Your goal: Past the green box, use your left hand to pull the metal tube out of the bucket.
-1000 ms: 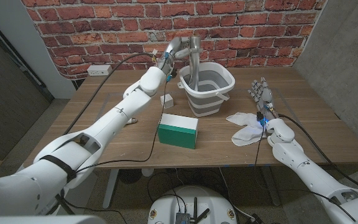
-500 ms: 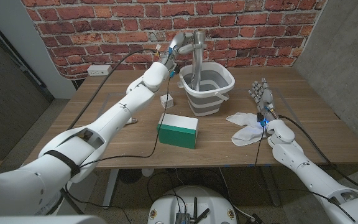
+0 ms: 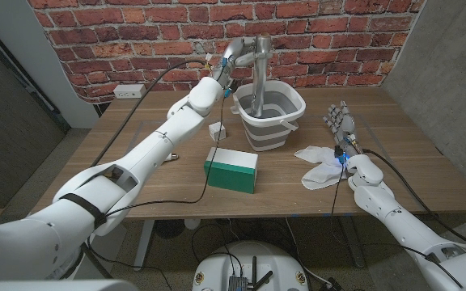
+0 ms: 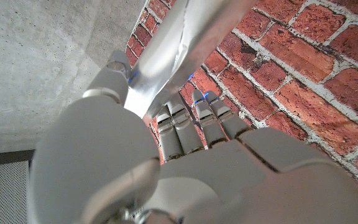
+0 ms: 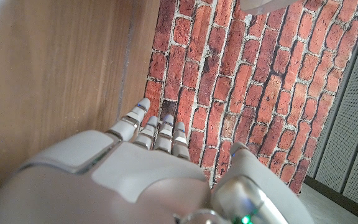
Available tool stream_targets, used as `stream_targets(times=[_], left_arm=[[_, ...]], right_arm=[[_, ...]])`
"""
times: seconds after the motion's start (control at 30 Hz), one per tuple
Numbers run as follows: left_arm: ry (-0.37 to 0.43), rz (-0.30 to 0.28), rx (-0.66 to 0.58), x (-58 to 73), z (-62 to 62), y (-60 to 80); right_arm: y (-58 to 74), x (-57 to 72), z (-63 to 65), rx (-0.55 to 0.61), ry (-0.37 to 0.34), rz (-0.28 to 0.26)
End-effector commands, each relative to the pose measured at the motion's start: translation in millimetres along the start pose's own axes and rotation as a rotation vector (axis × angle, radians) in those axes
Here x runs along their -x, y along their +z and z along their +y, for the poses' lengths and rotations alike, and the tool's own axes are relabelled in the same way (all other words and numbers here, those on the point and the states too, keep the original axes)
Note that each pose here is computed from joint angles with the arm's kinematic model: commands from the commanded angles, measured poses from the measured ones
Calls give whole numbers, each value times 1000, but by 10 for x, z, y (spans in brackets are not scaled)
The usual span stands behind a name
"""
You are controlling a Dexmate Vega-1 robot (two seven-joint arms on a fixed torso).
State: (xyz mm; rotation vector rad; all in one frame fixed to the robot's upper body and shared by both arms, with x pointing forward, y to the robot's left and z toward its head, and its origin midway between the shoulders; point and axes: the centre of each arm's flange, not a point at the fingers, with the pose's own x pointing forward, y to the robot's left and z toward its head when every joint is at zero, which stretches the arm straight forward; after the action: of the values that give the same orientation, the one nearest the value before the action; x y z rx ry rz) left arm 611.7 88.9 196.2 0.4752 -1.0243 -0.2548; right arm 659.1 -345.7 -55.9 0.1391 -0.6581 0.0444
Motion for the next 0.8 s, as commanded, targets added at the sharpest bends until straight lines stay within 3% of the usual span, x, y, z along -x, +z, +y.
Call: stream_targets(times=[0.03, 0.8], left_arm=[[1, -5, 14, -66, -5, 180], [0, -13, -18, -133, 83, 519]], right_arm=[[-2, -15, -4, -5, 1, -5], [12, -60, 16, -9, 7, -14]])
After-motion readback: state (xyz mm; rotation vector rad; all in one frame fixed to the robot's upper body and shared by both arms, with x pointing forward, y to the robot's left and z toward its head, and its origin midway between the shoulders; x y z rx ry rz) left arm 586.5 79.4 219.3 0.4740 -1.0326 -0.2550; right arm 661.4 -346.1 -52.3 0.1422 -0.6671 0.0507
